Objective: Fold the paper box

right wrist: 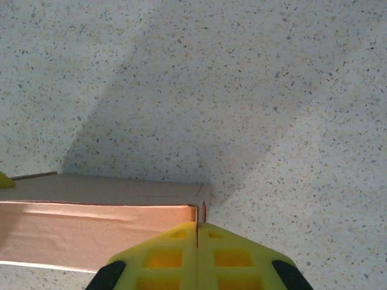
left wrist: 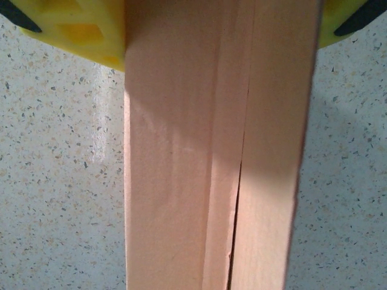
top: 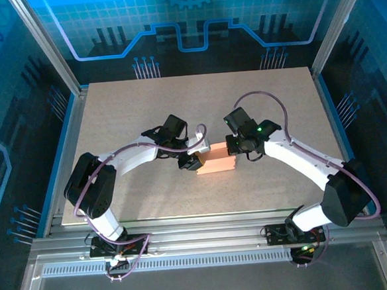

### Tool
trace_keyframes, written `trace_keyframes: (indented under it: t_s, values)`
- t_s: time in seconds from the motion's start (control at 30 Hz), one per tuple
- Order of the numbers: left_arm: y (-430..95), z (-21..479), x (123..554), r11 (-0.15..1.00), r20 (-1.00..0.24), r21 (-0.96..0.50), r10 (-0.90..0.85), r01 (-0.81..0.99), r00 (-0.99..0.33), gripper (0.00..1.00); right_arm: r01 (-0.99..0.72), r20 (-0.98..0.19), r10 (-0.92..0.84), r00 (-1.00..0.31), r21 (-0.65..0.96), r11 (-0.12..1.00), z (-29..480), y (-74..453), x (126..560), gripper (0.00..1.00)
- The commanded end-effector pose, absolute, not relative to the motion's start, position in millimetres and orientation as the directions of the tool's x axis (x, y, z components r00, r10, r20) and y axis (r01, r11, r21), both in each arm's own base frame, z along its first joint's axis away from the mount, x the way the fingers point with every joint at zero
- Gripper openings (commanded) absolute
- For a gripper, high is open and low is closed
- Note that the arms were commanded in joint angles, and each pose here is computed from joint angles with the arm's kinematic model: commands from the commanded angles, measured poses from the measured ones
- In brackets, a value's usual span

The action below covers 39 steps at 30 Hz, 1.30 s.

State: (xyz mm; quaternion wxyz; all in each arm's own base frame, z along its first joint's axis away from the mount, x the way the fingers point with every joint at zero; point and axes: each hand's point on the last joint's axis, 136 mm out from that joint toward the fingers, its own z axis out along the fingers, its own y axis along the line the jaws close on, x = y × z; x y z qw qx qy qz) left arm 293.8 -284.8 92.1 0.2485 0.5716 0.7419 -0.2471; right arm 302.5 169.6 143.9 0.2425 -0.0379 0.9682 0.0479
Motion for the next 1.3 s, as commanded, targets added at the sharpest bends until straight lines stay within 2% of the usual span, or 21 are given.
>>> trace_keyframes:
  t_s: [0.0,0.2,0.37,0.57,0.9,1.27]
  values:
    - [-274.9,65.3,280.6,0.242,-0.557,-0.137,0.783,0.961,-0.277,0.34,-0.043,-0.448,0.022,-0.894,0.133,0.99,140.1,182.0,297.7,0.0]
    - [-275.0,64.9,280.7,0.242,-0.555,-0.138,0.784,0.96,-0.278,0.34,-0.031,-0.496,0.027,-0.868,0.108,0.994,137.6,179.0,293.7,0.0]
    - [-275.1,65.0,279.9,0.241,-0.555,-0.138,0.784,0.961,-0.277,0.34,-0.139,-0.545,-0.056,-0.837,0.113,0.984,129.1,191.0,283.6,0.0]
    - [-274.7,64.1,280.0,0.241,-0.552,-0.141,0.786,0.96,-0.279,0.34,-0.24,-0.607,-0.164,-0.778,0.045,0.97,125.5,196.0,280.8,0.0]
    - [-274.3,64.3,278.7,0.234,-0.549,-0.134,0.791,0.963,-0.268,0.34,-0.32,-0.588,-0.254,-0.768,0.009,0.947,107.6,196.5,269.1,0.0]
    - [-275.1,64.5,277.6,0.229,-0.548,-0.137,0.793,0.964,-0.266,0.34,-0.359,-0.603,-0.265,-0.752,0.038,0.933,130.7,199.5,276.0,0.0]
